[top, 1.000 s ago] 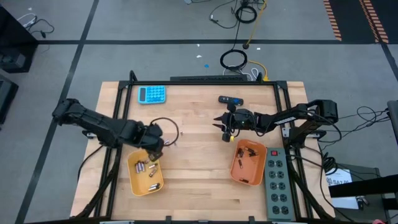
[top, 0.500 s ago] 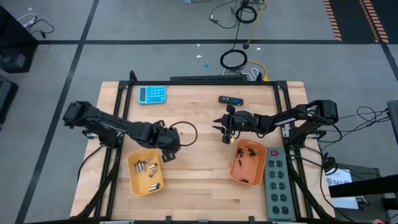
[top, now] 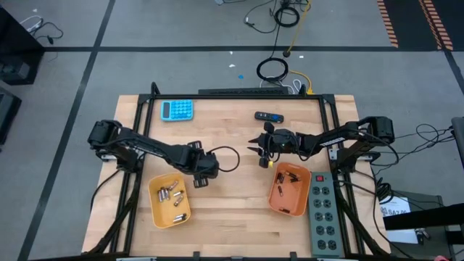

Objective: Sort batteries
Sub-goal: Put the silver battery into the yellow bin

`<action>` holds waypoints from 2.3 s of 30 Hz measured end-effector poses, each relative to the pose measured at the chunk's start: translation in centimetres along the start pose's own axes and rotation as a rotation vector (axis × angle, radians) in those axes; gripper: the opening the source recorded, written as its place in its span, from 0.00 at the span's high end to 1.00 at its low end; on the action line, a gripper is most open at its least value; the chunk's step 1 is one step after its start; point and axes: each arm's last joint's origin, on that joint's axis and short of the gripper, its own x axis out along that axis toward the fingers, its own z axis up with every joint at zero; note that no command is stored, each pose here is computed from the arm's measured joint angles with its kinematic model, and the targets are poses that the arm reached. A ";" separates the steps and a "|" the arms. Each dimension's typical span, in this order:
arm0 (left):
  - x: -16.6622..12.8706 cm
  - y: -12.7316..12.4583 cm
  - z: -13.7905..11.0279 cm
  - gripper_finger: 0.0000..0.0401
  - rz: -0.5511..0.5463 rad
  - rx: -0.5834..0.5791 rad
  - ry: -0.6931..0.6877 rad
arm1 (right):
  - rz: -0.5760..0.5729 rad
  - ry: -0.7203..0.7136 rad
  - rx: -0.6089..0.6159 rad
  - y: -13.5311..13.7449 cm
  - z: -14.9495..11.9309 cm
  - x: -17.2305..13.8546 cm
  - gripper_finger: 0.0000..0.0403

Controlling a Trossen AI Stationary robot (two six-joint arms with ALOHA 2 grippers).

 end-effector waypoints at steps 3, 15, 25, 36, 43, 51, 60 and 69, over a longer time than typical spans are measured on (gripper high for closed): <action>0.5 -0.1 0.1 0.40 -0.033 -0.006 -0.030 | 0.000 0.000 0.000 0.0 0.0 0.0 0.73; 3.1 0.0 -1.3 0.40 -0.077 -0.045 -0.044 | 0.000 0.000 -0.004 0.0 0.0 0.0 0.73; 4.2 0.7 -1.5 0.52 -0.107 -0.111 -0.067 | 0.000 0.001 -0.005 0.0 0.0 0.0 0.73; 4.2 0.6 -1.5 0.92 -0.135 -0.108 -0.060 | 0.000 0.000 -0.005 0.0 0.0 0.0 0.73; 3.3 0.7 -1.7 0.92 -0.119 -0.094 -0.059 | 0.000 -0.001 -0.004 0.0 0.0 0.0 0.73; -1.8 2.6 -1.2 0.92 -0.024 -0.094 -0.095 | -0.001 -0.001 -0.004 0.0 0.0 0.0 0.73; -6.9 1.3 -4.7 0.92 -0.512 -0.378 0.214 | 0.001 0.019 0.002 0.0 -0.2 0.0 0.73; -7.4 -3.5 -7.3 0.86 -0.511 -0.408 0.364 | 0.001 0.020 0.005 0.0 -0.2 0.0 0.73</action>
